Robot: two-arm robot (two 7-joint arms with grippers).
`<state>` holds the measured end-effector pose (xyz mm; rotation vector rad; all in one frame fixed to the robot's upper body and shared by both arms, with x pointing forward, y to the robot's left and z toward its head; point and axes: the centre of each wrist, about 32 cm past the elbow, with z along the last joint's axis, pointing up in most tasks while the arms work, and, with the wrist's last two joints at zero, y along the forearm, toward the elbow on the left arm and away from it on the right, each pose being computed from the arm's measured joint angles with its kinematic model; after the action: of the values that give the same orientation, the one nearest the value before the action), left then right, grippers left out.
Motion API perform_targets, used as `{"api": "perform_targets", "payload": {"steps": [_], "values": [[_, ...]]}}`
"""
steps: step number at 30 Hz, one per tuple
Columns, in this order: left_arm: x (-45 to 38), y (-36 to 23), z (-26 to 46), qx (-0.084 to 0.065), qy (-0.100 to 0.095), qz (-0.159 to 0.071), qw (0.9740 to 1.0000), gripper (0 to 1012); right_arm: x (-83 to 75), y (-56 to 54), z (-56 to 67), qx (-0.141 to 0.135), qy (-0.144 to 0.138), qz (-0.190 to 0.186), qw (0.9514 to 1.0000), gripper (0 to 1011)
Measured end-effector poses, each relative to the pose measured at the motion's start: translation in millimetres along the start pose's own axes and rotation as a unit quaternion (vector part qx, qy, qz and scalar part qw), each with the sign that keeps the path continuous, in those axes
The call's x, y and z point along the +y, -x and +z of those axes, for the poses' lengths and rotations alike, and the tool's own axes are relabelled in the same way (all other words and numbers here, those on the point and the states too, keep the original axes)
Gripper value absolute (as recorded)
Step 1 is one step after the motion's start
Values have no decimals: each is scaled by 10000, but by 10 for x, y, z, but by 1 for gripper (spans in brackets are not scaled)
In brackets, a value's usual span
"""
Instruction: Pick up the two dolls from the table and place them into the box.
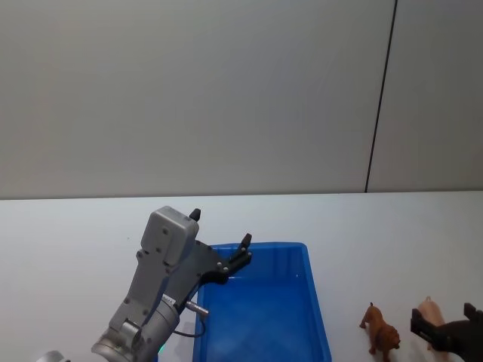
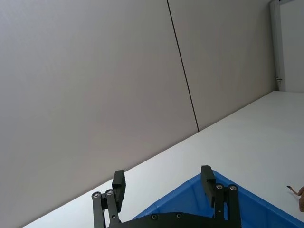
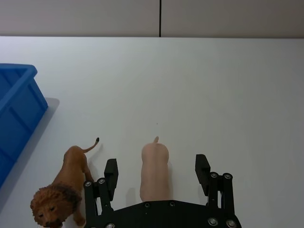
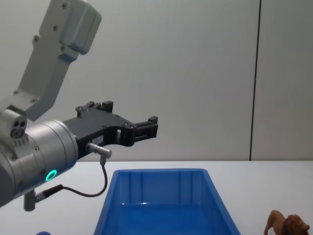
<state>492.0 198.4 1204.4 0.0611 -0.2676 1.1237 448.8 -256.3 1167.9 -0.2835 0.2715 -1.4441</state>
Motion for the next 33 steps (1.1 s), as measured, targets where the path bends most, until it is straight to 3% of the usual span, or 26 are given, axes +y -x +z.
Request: {"api": "perform_targets", "payload": {"steps": [6, 10, 28, 33], "values": [[0, 0, 0, 0, 0, 0, 10000, 1002, 9, -12, -44, 33, 115, -12, 9999, 999], [0, 0, 0, 0, 0, 0, 10000, 1002, 20, -20, -75, 73, 186, 12, 9998, 923], [0, 0, 0, 0, 0, 0, 10000, 1002, 82, -29, -164, 264, 359, 204, 9988, 373], [0, 0, 0, 0, 0, 0, 10000, 1002, 81, -20, -140, 200, 227, 241, 9993, 367]]}}
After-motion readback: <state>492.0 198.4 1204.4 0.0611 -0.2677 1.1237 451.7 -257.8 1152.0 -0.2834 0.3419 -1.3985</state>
